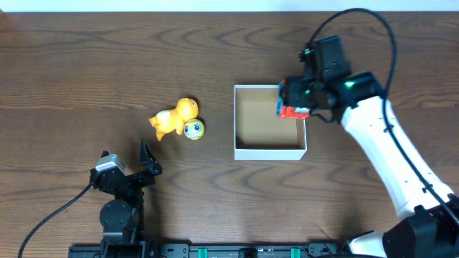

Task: Pack container
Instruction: 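Lift the red car with right gripper and carry it into the box, then lower the red car into the box and open right gripper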

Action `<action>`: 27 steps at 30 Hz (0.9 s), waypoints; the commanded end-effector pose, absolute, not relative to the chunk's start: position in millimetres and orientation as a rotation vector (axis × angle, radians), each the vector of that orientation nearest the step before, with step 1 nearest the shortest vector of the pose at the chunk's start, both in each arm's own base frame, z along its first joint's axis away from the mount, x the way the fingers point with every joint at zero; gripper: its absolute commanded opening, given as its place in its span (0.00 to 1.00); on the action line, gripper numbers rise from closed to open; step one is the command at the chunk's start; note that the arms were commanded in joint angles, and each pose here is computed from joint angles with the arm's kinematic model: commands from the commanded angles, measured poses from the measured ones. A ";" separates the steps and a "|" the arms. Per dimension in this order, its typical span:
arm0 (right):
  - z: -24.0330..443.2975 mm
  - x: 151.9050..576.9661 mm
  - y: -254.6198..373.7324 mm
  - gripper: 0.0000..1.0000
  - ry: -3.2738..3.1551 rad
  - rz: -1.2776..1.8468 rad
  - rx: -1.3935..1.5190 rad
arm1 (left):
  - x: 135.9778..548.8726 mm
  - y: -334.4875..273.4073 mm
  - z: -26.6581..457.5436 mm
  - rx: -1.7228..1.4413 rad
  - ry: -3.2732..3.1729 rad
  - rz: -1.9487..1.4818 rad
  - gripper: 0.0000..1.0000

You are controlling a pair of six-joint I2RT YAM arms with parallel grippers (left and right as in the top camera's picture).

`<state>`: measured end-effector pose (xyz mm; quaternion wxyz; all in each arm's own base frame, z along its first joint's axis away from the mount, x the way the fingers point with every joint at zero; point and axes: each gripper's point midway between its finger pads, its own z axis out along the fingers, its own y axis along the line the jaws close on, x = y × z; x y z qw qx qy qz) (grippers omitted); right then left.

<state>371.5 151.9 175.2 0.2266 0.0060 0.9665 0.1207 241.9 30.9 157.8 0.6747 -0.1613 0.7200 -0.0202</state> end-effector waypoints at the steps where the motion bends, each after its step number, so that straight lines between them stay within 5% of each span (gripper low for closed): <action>1: 165.6 360.6 167.9 0.48 2.700 0.306 -0.026 | 241.2 32.3 140.6 -0.356 1.671 -0.018 0.98; 17: 88.3 351.7 175.4 0.49 2.887 0.074 -0.171 | 241.2 32.3 140.6 -0.356 1.671 -0.018 0.98; 27: 82.2 343.4 157.3 0.47 2.926 -0.066 -0.168 | 241.2 32.3 140.6 -0.356 1.671 -0.018 0.98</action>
